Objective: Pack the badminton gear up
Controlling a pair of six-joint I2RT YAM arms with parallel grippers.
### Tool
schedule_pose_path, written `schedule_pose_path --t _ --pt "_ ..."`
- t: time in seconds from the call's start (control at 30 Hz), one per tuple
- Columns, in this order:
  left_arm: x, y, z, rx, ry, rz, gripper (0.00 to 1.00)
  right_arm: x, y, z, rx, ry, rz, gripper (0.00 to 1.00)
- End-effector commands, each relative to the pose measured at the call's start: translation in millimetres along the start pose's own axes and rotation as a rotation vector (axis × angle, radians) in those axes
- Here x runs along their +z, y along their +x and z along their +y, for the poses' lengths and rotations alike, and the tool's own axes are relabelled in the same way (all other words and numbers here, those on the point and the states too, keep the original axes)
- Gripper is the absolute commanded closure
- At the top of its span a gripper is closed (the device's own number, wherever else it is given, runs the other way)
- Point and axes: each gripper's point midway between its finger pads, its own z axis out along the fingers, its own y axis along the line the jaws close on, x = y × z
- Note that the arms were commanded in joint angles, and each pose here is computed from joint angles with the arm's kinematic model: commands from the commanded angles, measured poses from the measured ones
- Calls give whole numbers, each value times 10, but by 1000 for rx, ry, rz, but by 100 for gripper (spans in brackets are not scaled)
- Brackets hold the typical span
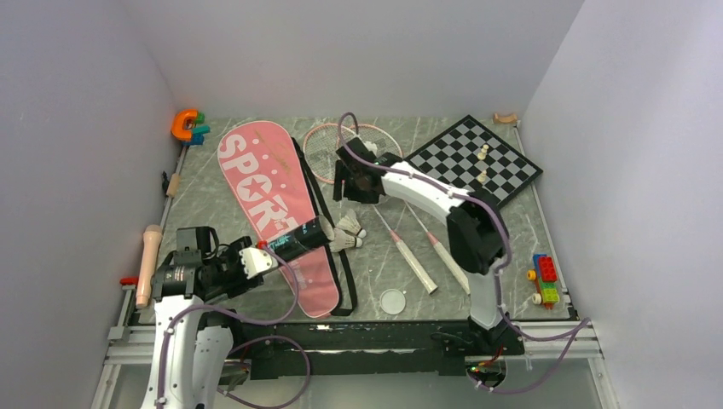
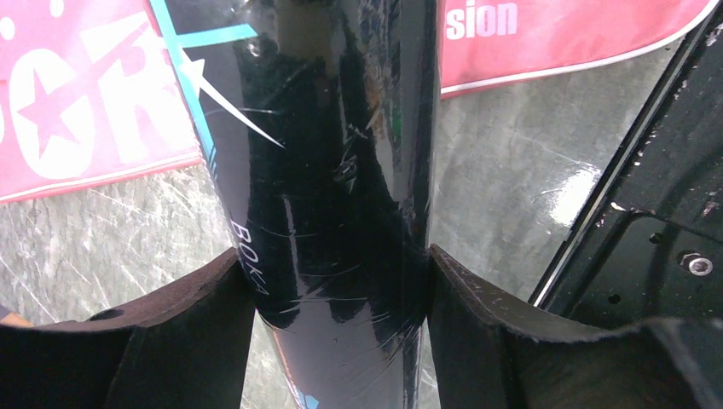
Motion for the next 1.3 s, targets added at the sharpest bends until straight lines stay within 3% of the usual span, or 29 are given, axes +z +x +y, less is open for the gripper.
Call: schedule_pose_path --t 0.0,0.17,0.4,0.73,0.93,1.03,1.27 --pt "-27 -142 -26 53 3 -70 100 188 -92 -33 -1 95 17 27" --pt "-37 -164 -38 83 -12 -85 100 349 -76 -53 -27 142 40 35" --pt "-56 -218 -18 108 -22 -106 100 411 -12 -135 -53 185 63 37" --pt "-59 -211 -12 136 -33 -104 100 480 165 -168 -61 194 95 55" --pt "-69 -204 -8 146 -23 -94 100 487 190 -140 -55 177 106 60" --pt "-73 -215 9 154 -22 -96 100 493 191 -132 -57 172 107 66" --pt "-85 -230 54 174 -30 -94 100 423 98 -160 -36 155 77 93"
